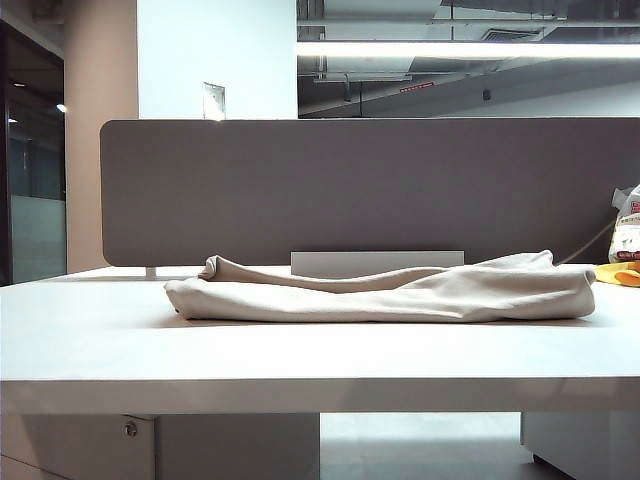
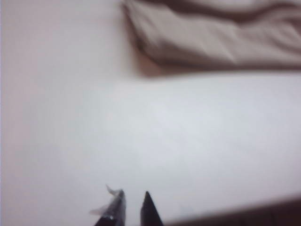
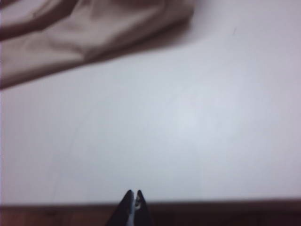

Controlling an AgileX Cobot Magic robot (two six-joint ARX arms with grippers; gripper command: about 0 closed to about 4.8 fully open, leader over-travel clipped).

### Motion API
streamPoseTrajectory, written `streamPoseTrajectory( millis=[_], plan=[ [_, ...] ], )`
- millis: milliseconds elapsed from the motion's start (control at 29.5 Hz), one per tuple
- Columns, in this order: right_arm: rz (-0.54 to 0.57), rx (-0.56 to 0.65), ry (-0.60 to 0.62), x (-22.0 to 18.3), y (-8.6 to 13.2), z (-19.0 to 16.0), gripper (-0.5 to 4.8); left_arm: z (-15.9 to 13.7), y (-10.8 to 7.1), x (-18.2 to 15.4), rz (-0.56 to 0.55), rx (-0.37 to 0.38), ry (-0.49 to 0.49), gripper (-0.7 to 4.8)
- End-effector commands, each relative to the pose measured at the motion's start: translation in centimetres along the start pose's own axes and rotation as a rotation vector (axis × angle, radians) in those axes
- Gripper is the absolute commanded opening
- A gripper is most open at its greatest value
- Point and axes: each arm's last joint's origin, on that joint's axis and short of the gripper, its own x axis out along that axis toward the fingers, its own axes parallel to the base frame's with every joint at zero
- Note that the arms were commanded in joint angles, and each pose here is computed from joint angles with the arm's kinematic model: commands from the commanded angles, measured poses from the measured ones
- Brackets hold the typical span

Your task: Fold the bottom side of the T-shirt horizontally towards the center, about one-third of the way, then fold the sleeve back towards the center, creating a straight line along the edge of the T-shirt, and finally fold the bottom of the T-shirt up towards the top, creating a neat rectangle.

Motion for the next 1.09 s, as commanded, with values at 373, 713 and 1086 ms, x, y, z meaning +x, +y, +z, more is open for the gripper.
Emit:
streamPoseTrajectory(
  millis=[373, 713, 1086],
  plan=[
    [-0.034, -0.030, -0.086, -0.1, 0.0, 0.7, -0.06, 0.5, 0.1, 0.0, 0.055, 0.000, -0.049, 0.53],
    [-0.034, -0.030, -0.086, -0.1, 0.0, 0.7, -0.06, 0.5, 0.2, -0.1, 0.077, 0.027, -0.049, 0.52],
    [-0.034, -0.030, -0.085, -0.1, 0.0, 0.7, -0.06, 1.5, 3.3, -2.5, 0.195, -0.026, -0.169, 0.53]
  ],
)
